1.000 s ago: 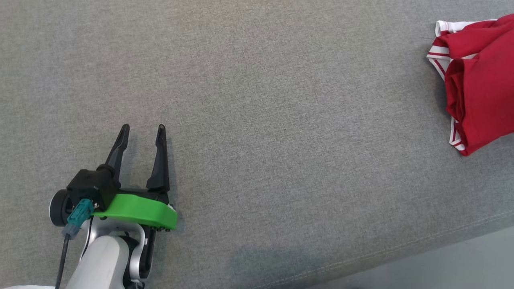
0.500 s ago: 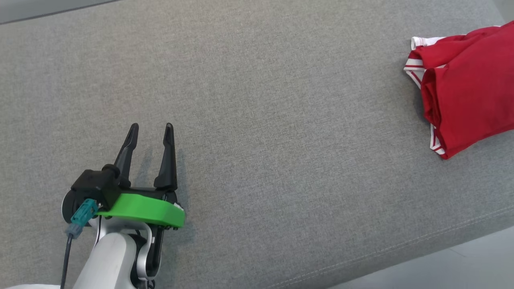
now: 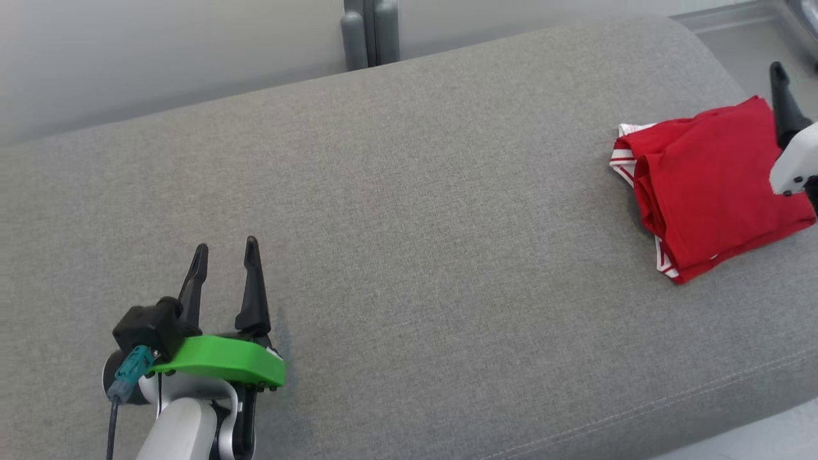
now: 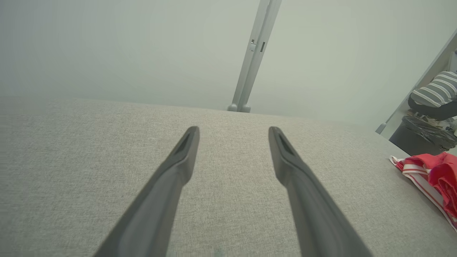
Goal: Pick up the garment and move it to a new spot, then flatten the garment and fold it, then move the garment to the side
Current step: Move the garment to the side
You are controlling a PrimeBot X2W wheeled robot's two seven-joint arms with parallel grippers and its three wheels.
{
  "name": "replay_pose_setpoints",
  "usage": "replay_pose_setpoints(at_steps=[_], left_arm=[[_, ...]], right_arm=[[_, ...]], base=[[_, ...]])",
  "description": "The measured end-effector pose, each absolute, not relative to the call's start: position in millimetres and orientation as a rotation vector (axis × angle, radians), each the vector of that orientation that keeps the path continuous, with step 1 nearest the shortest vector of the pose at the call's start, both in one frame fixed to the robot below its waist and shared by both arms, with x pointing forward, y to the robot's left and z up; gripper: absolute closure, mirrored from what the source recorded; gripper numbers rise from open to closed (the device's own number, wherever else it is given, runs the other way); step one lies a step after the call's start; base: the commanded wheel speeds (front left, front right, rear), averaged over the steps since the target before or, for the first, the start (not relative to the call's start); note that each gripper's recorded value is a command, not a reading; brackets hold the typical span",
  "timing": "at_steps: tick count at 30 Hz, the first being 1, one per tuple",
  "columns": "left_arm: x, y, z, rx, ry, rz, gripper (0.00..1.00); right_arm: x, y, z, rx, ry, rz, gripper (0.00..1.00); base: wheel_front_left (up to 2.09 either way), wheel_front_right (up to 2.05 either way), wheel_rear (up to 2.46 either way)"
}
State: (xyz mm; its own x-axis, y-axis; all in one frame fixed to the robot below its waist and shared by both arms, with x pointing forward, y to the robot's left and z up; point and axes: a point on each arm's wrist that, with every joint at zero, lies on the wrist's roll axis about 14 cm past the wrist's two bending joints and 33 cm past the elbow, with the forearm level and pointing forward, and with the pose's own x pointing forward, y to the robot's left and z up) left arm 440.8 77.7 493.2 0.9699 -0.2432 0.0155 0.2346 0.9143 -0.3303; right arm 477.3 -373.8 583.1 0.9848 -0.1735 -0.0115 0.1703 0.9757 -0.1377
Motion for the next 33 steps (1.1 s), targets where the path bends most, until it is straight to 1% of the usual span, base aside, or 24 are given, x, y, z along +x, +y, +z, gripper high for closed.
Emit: replay_pose_setpoints(at_steps=[6, 10, 15, 23, 30, 33], left_arm=[[420.6, 99.3, 494.9, -0.301, 0.020, -0.185, 0.00], [404.4, 114.7, 495.0, -0.288, 0.018, -0.141, 0.00], [389.5, 141.5, 496.1, -0.262, 0.001, -0.060, 0.00], [365.4, 173.7, 498.7, -0.242, -0.027, 0.032, 0.00], [351.6, 184.4, 497.8, -0.244, -0.035, 0.074, 0.00], [349.3, 185.5, 496.6, -0.243, -0.034, 0.083, 0.00]], right_arm=[[465.5, -332.7, 597.4, -0.096, -0.061, -0.074, 0.00], [456.2, -298.8, 599.4, -0.052, -0.112, -0.003, 0.00], [447.0, -264.2, 598.9, -0.014, -0.174, 0.054, 0.00], [424.1, -195.3, 578.5, 0.073, -0.216, 0.139, 0.00], [406.4, -153.7, 567.9, 0.063, -0.213, 0.180, 0.00], [401.4, -144.2, 563.4, 0.051, -0.209, 0.191, 0.00]], base=[[0.00, 0.00, 0.00], [0.00, 0.00, 0.00], [0.00, 0.00, 0.00], [0.00, 0.00, 0.00], [0.00, 0.00, 0.00], [0.00, 0.00, 0.00]])
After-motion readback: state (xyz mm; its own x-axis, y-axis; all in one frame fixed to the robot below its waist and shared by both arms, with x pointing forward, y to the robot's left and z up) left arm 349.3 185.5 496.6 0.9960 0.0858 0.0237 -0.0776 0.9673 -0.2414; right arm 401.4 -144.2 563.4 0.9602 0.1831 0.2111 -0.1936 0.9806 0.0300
